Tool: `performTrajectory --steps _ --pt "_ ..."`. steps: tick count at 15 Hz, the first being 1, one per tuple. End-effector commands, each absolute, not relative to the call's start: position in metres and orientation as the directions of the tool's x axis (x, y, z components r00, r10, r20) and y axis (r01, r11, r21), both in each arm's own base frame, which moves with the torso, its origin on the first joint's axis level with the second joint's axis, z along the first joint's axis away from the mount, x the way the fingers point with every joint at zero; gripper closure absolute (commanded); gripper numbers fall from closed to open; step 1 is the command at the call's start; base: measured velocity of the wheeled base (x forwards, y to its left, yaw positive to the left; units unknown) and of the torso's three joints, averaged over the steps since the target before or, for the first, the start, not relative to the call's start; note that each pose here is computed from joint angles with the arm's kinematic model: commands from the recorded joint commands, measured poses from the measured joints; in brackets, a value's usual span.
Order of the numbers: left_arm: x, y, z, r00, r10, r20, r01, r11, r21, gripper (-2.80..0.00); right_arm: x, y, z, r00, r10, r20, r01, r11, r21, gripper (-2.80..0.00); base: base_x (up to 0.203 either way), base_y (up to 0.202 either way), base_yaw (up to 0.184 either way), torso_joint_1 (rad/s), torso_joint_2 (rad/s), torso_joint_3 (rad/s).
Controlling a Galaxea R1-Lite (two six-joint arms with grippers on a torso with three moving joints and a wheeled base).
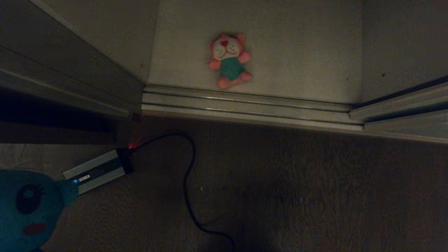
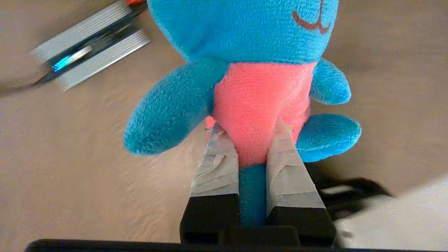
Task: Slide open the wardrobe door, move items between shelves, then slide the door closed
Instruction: Place the blue doll on the higher shelf
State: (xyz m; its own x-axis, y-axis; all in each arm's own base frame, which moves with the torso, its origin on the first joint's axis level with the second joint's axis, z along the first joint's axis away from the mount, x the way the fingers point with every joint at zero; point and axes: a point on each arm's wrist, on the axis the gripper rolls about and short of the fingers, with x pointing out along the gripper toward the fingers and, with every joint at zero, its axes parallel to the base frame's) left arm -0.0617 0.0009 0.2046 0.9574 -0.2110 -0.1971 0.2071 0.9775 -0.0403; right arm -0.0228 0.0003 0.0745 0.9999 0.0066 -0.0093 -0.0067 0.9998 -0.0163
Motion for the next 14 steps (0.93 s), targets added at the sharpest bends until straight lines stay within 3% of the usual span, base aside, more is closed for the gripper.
performTrajectory --steps 1,8,11,14 --pt "-0.067 0.0 0.167 0.974 -0.16 -0.159 0.159 0.987 -0.02 0.0 -0.023 0.0 0.074 1.0 0.007 -0.011 -0.008 1.0 -0.017 0.0 0.0 0.0 0.0 0.0 0.0 0.0" --pt "-0.034 0.001 0.084 0.994 -0.002 -0.111 0.006 0.999 0.032 0.0 -0.023 0.0 0.074 1.0 0.007 -0.011 -0.007 1.0 -0.017 0.0 0.0 0.0 0.0 0.0 0.0 0.0" --pt "-0.025 0.0 0.077 0.999 -0.028 -0.023 0.028 0.999 0.035 0.0 -0.023 0.0 0.074 1.0 0.006 -0.011 -0.006 1.0 -0.017 0.0 0.0 0.0 0.0 0.0 0.0 0.0" --pt "-0.025 0.0 0.077 0.999 -0.031 -0.034 0.032 0.999 0.035 0.0 -0.023 0.0 0.074 1.0 0.007 -0.011 -0.007 1.0 -0.017 0.0 0.0 0.0 0.0 0.0 0.0 0.0"
